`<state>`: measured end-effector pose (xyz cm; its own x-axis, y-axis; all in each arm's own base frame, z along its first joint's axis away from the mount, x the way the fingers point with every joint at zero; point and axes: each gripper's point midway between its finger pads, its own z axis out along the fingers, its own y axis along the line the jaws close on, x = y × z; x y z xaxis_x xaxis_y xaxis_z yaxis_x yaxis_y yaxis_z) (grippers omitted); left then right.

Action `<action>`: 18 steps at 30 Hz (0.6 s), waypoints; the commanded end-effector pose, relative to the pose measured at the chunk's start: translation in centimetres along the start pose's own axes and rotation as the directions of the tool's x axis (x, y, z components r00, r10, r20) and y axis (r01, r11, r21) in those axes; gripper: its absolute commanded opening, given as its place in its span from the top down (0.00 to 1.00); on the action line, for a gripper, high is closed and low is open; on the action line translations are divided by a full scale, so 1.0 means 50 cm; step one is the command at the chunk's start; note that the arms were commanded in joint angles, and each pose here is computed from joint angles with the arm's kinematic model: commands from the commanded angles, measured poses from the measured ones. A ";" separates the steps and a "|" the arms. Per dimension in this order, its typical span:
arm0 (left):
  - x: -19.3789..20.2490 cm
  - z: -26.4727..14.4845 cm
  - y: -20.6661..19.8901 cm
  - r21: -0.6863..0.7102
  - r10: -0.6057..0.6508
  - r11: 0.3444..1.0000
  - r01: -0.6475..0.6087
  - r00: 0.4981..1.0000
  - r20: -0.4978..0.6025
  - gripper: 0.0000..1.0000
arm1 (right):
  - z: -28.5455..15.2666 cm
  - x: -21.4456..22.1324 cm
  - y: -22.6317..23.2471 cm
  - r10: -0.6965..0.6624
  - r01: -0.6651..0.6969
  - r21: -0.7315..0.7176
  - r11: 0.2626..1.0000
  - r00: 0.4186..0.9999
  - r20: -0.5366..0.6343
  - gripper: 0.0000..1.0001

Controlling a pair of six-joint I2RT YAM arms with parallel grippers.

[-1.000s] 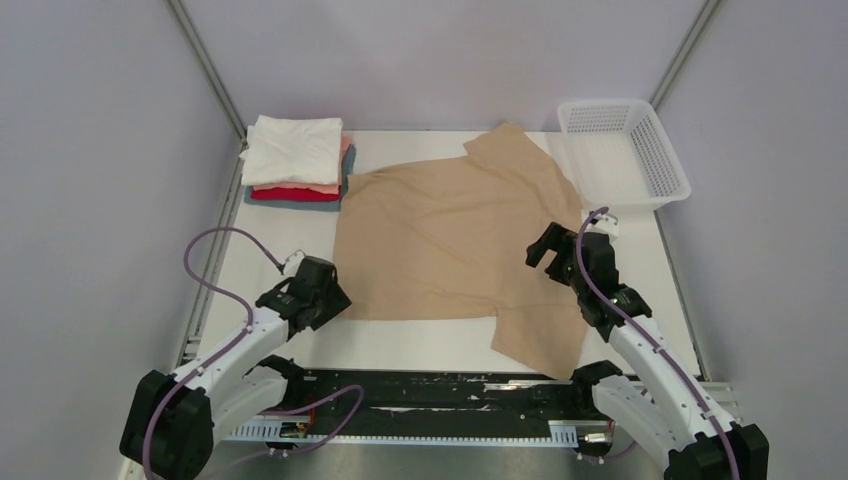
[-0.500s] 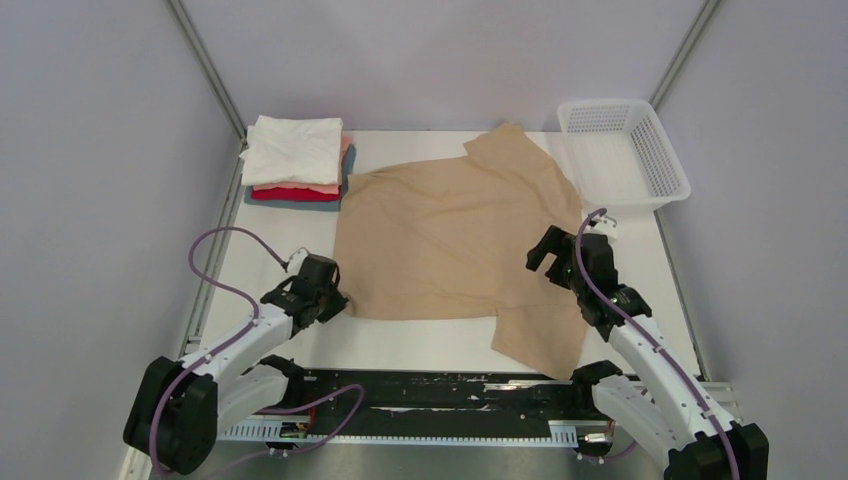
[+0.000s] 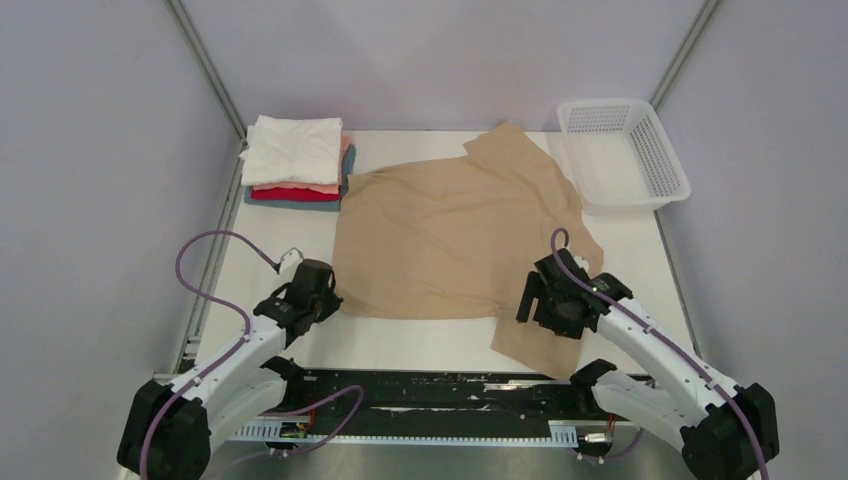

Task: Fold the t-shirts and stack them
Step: Grab the side of the flattened tshirt closest away from the robot with both arms

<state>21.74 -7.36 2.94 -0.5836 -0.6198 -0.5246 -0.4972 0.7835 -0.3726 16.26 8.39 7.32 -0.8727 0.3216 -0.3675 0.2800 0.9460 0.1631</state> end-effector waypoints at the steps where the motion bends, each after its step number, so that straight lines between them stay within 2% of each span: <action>1: -0.011 -0.005 0.005 0.007 -0.022 1.000 0.022 0.999 0.041 1.00 | -0.011 0.108 -0.007 0.083 -0.073 0.066 0.995 0.981 -0.174 0.23; 7: -0.014 -0.012 0.006 0.029 -0.030 0.999 0.028 0.998 0.057 1.00 | 0.014 0.146 -0.026 0.103 -0.076 0.140 0.987 0.975 -0.197 0.42; 15: -0.014 -0.009 0.005 0.020 -0.024 1.000 0.023 0.998 0.054 1.00 | 0.068 0.153 -0.025 0.110 -0.082 0.153 0.985 0.976 -0.186 0.46; 18: -0.012 -0.007 0.001 0.019 -0.022 1.000 0.022 0.999 0.043 1.00 | 0.089 0.159 -0.018 0.099 -0.073 0.140 0.988 0.976 -0.195 0.51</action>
<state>21.32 -7.22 3.20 -0.5658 -0.6286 -0.5336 -0.4839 0.7771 -0.4024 9.55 9.20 1.32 -0.9147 0.3803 -0.1369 0.3823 0.9240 0.0131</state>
